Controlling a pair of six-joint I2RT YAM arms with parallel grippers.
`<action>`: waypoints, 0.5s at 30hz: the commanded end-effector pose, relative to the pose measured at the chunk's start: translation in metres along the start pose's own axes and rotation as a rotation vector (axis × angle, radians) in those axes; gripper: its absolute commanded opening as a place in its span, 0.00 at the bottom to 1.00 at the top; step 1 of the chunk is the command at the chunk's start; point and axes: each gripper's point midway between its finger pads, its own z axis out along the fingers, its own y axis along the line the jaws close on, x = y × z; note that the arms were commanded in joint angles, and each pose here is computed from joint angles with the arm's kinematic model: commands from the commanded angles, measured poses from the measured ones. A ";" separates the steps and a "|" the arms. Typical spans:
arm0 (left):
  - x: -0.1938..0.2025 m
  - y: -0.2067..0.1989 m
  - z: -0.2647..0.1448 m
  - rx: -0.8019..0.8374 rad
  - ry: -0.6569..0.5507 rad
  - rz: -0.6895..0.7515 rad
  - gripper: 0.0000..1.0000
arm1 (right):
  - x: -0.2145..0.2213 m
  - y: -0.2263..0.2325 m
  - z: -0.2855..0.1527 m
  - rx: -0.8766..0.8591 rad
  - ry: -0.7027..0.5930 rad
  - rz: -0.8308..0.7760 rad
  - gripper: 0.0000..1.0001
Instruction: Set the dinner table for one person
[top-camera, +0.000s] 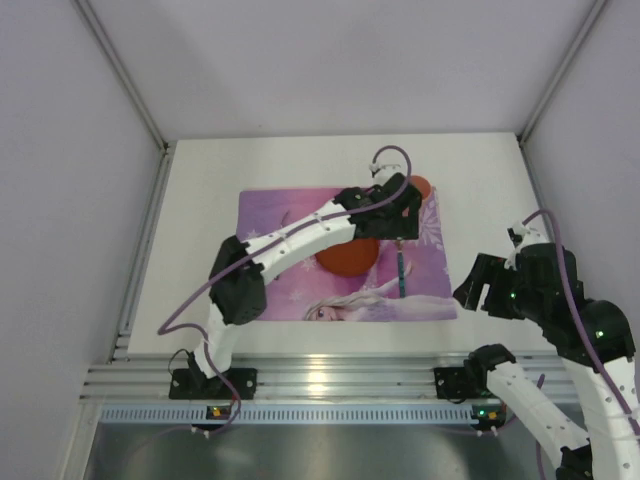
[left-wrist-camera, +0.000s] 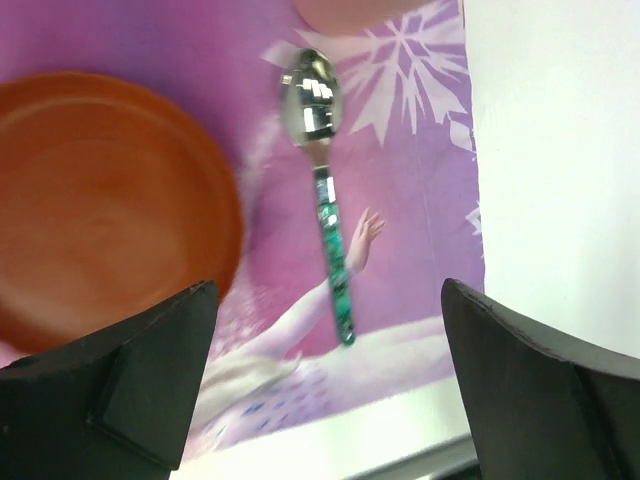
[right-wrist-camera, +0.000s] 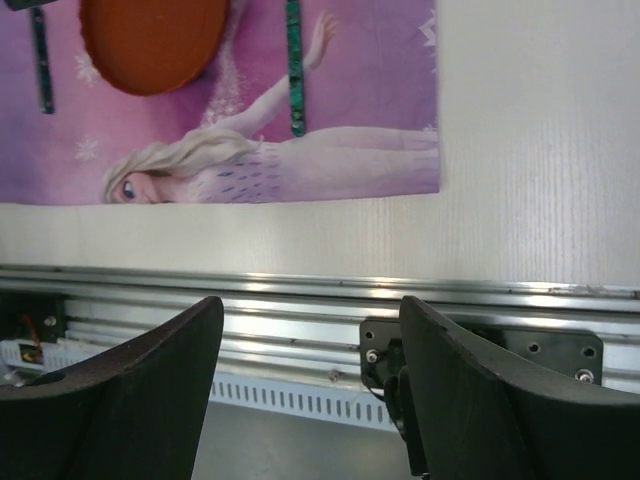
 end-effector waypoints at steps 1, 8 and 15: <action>-0.068 0.023 -0.128 0.007 -0.263 0.006 0.98 | -0.017 0.030 -0.034 -0.184 -0.104 -0.016 0.72; -0.051 0.178 -0.208 -0.334 -0.531 0.131 0.98 | -0.042 0.072 -0.066 -0.441 -0.289 -0.019 1.00; -0.008 0.283 -0.261 -0.378 -0.794 0.111 0.97 | -0.026 0.053 -0.034 -0.388 -0.301 0.090 1.00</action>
